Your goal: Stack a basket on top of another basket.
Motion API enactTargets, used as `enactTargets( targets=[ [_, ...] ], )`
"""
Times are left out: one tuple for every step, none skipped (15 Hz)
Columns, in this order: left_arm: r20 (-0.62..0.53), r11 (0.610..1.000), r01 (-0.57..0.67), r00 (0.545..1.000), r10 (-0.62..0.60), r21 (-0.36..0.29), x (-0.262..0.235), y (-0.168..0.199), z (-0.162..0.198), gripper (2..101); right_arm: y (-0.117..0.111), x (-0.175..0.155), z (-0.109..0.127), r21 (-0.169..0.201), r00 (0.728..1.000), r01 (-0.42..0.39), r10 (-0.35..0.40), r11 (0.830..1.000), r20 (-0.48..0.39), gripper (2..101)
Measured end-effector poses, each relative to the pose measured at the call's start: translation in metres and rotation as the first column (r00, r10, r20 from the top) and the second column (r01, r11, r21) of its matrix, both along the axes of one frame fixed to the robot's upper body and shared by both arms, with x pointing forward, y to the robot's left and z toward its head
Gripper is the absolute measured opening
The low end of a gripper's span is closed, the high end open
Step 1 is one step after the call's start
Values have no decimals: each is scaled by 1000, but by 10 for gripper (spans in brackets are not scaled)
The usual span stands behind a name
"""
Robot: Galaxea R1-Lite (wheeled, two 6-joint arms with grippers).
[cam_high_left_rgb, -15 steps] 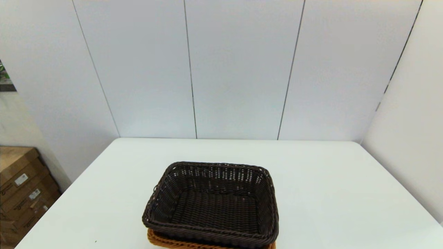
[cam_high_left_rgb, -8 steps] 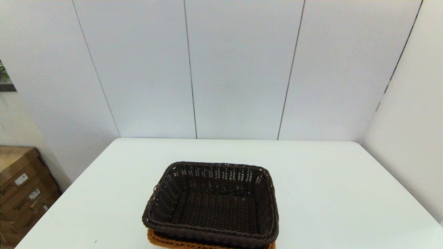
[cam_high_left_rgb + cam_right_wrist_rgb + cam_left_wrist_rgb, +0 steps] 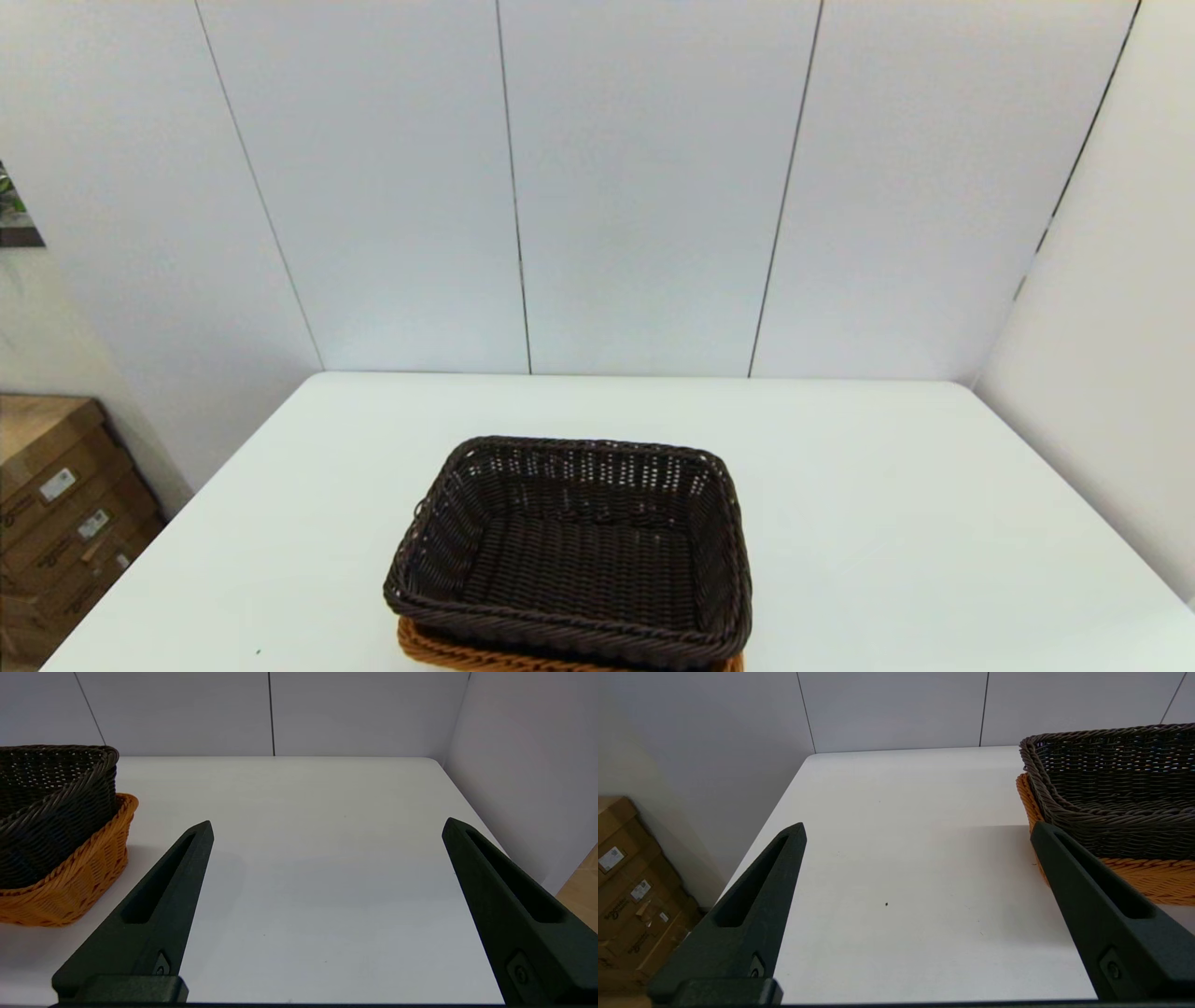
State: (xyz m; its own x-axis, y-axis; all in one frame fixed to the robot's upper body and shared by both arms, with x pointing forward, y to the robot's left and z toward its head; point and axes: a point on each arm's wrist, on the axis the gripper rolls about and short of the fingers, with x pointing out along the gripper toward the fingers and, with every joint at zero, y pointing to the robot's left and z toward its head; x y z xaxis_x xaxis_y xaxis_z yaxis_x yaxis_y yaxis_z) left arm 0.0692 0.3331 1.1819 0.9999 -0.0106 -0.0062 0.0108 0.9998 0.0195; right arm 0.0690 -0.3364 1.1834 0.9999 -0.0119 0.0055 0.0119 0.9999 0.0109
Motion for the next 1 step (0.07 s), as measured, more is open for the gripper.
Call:
enactTargets(
  targets=[
    [0, 1000, 0, 1000, 0, 0, 0, 0, 0, 978, 0, 0, 0, 0, 1000, 0, 0, 1000, 0, 971]
  ],
)
